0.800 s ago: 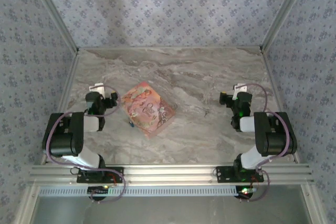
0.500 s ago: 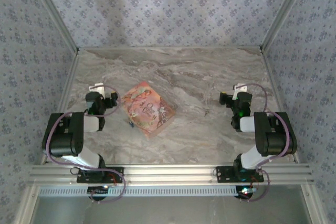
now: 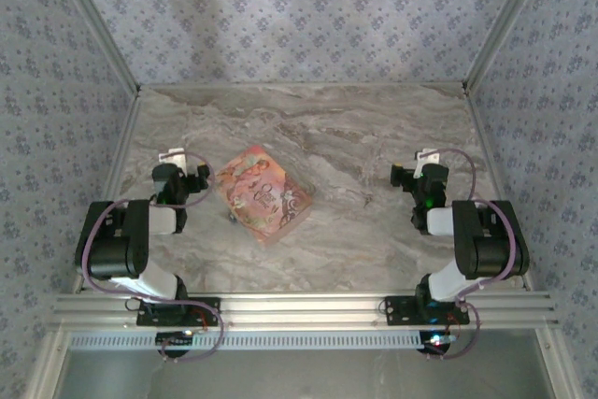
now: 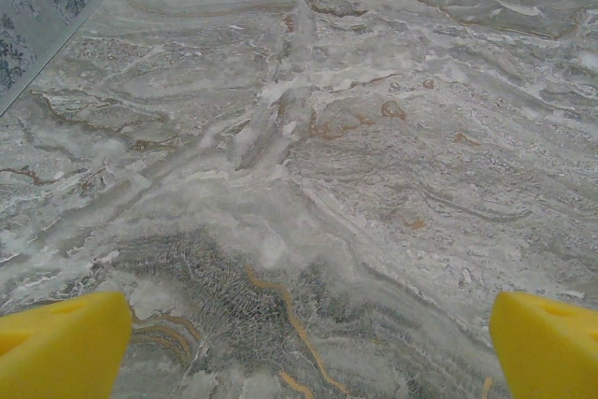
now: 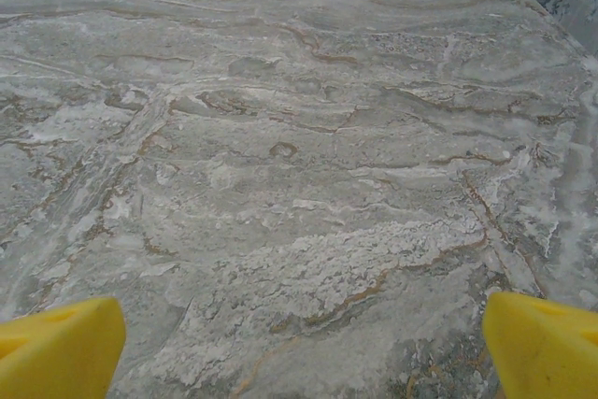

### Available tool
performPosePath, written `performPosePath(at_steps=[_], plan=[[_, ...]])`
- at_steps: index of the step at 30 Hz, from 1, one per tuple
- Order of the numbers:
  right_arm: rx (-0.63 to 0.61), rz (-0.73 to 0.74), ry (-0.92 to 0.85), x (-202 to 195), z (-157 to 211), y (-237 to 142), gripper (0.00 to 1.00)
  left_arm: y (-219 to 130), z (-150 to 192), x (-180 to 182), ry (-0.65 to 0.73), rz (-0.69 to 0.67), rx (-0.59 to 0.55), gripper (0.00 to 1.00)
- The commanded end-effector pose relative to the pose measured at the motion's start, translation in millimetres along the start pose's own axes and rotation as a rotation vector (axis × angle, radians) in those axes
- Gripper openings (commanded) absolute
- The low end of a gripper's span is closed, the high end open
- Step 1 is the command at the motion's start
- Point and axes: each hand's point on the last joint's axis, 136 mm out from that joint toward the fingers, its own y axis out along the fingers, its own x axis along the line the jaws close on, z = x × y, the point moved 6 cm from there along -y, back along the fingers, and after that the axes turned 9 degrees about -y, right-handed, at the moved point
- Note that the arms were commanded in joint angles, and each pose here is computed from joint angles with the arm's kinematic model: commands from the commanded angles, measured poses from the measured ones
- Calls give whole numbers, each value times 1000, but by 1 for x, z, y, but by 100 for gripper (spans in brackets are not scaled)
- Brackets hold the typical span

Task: Unlock a padlock with a key

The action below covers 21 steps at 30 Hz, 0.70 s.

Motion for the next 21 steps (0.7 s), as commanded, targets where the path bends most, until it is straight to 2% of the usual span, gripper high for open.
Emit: performPosePath(at_steps=[1,2,5,8,11,13,17,21], plan=[[1,2,-3,-6,-33,-9,100,-6,-28,-4,2,-15,-42,98],[23,2,16,-9,-39,-12,100,-8,-33,-4,-6,-29,-18,98],[-13,-43,47,-8,-56,-27,100,-21,-50,-4,-41,-46,-7,98],[-44,-77,106,-9,-73,-43,100,-37,-66,-1,-181,-25,-11,98],[-50,-113,288,-11,-90,-64,100,-50,-78,-1,-353,-3,23,98],[77,-61,542,-19,-82,-79,100,-54,-85,-9,-384,80,61,98],[69,-374,667,8,-89,-93,100,-52,-91,-34,-387,255,216,97],[140,-570,652,46,-84,-115,99,-43,-86,-57,-409,404,357,88]])
